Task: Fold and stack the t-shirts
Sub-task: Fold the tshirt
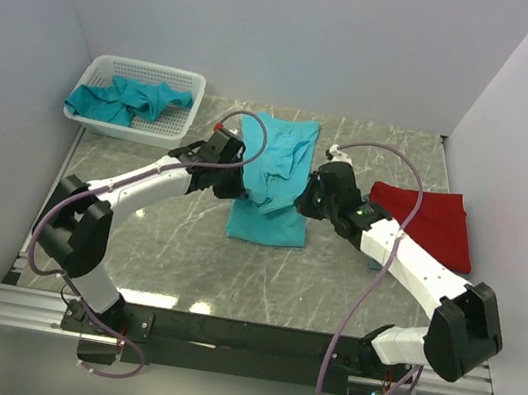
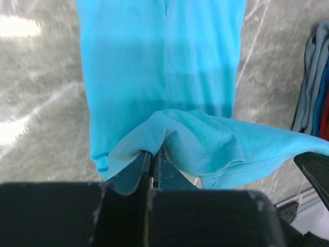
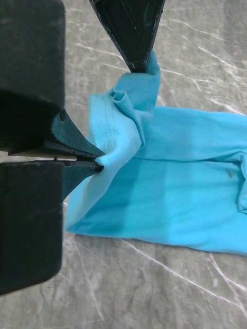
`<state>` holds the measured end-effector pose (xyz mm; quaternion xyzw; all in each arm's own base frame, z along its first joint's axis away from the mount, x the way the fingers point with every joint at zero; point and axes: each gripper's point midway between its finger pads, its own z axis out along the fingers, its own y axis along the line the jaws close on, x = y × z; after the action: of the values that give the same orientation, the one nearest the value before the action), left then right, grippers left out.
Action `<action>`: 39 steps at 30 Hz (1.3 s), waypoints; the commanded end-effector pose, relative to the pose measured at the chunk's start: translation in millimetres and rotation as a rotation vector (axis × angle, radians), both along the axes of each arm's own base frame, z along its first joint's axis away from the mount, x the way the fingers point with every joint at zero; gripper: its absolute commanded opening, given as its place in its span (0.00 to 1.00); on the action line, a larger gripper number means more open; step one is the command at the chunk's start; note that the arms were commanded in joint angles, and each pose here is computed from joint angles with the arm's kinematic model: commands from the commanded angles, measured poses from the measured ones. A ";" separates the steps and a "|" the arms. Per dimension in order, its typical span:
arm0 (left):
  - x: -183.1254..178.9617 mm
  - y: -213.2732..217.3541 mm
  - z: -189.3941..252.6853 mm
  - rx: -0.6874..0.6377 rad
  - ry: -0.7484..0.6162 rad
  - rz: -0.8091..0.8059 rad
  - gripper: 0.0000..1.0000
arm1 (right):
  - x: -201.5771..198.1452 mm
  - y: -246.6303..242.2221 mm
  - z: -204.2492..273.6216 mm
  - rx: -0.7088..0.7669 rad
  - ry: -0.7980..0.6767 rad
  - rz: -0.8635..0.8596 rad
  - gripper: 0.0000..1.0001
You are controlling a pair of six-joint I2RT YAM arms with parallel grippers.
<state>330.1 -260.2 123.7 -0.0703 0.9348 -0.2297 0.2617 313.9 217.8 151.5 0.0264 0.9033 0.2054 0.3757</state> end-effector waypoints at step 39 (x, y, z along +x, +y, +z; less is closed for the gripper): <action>99.8 3.7 -53.1 -0.010 0.085 -0.031 0.13 | 119.8 2.9 -41.9 0.041 0.081 -0.032 0.00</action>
<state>417.0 -249.4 56.0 -0.0815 0.9517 -0.2161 0.2022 412.3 216.5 92.0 0.0576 0.9257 0.2025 0.3141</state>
